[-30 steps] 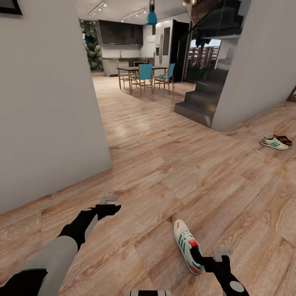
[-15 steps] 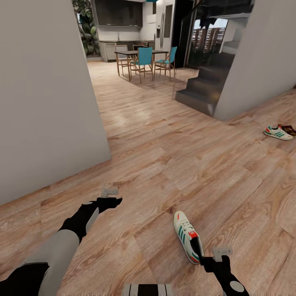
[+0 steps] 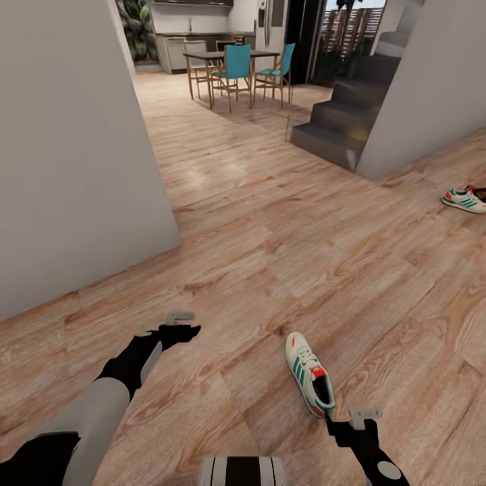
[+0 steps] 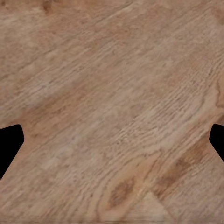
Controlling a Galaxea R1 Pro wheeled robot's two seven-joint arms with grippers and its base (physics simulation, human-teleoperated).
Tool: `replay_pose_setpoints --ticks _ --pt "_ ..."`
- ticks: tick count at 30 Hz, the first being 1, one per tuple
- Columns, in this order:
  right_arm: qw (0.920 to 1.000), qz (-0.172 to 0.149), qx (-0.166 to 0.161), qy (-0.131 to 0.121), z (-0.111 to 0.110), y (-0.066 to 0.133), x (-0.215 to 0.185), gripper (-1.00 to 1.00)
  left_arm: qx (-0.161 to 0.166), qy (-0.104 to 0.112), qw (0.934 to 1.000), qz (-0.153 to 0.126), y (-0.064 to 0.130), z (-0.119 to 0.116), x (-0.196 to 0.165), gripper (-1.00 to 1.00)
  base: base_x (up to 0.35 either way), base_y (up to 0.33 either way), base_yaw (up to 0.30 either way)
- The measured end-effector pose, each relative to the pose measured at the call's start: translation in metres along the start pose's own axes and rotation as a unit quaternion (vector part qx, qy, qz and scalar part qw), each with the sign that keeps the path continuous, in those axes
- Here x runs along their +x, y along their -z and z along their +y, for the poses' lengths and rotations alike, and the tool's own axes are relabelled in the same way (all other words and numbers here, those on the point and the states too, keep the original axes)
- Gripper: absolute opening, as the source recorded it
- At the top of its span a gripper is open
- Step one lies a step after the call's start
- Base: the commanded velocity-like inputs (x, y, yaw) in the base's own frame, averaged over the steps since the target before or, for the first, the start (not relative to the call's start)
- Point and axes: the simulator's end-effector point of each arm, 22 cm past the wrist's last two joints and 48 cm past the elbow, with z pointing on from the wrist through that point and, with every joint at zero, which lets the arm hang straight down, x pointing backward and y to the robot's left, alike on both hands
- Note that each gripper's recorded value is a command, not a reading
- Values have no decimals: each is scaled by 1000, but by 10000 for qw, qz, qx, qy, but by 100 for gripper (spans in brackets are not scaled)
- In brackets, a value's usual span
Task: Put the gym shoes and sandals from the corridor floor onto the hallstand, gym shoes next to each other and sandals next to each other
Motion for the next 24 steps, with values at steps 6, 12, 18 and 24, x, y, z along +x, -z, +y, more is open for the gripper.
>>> replay_pose_setpoints --ticks 6,12,18,24 --pt "9999 147 -12 6 2 -4 15 100 -8 25 9999 148 -10 3 18 100 0 0 0" --pt "9998 185 -14 8 2 -4 19 100 -7 28 9998 185 -12 4 23 100 0 0 0" --pt "9998 205 -17 13 2 -5 21 100 -3 23 9998 203 -14 4 26 100 0 0 0" --pt "9998 210 -16 11 2 -5 21 100 -2 20 9998 208 -14 4 26 100 7 0 0"
